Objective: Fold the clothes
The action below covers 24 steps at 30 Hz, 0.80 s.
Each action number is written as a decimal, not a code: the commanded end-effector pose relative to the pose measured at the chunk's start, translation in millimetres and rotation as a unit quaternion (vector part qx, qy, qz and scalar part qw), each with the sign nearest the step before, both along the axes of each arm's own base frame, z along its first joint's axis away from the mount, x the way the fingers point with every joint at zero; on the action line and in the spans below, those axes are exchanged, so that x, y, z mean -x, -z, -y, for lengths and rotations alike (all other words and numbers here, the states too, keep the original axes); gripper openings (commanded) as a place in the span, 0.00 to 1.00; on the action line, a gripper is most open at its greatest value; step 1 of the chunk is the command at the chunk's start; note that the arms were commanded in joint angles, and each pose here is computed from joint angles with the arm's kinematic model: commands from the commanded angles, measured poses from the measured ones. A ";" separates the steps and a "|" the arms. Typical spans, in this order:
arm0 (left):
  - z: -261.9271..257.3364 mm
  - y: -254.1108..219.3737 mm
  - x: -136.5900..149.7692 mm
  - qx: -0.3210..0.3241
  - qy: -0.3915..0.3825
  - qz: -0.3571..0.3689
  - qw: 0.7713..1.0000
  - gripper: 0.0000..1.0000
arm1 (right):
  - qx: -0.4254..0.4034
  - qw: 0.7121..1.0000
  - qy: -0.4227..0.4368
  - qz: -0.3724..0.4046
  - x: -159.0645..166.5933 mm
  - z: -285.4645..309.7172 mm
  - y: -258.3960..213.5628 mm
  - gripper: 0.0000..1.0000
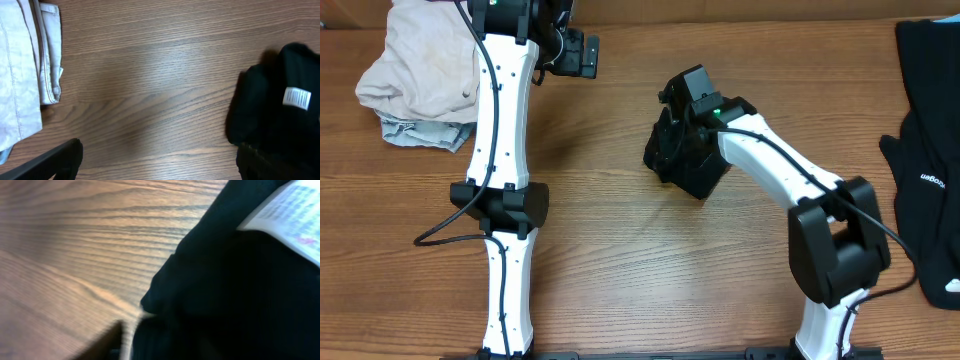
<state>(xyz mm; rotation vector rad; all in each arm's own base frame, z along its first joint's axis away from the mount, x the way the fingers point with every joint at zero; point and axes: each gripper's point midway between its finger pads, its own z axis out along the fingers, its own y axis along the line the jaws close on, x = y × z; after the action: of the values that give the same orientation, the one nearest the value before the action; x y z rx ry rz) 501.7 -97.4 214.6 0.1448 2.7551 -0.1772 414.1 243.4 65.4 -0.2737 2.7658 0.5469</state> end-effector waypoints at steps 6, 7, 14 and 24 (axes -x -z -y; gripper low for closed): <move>3.1 -8.9 0.5 0.002 0.000 0.012 1.000 1.00 | -0.076 0.995 0.018 0.057 -25.5 8.6 -107.6 0.67; 3.2 -8.9 0.2 0.002 0.000 0.013 1.000 1.00 | -0.080 0.994 0.022 0.065 -26.3 13.2 -122.8 0.67; 3.8 -9.2 -0.2 0.001 0.002 0.014 1.000 1.00 | -0.047 0.990 0.120 0.057 -27.8 77.4 -161.9 0.76; 1.7 -10.7 -4.0 -0.002 0.010 0.023 1.000 1.00 | -0.019 0.991 0.126 -0.041 -18.2 64.1 -47.7 0.04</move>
<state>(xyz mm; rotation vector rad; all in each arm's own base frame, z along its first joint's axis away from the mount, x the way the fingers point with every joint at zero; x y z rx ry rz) 505.9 -98.1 216.4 0.1470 2.7362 -0.1788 441.0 161.7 157.0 0.1038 2.7224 0.5653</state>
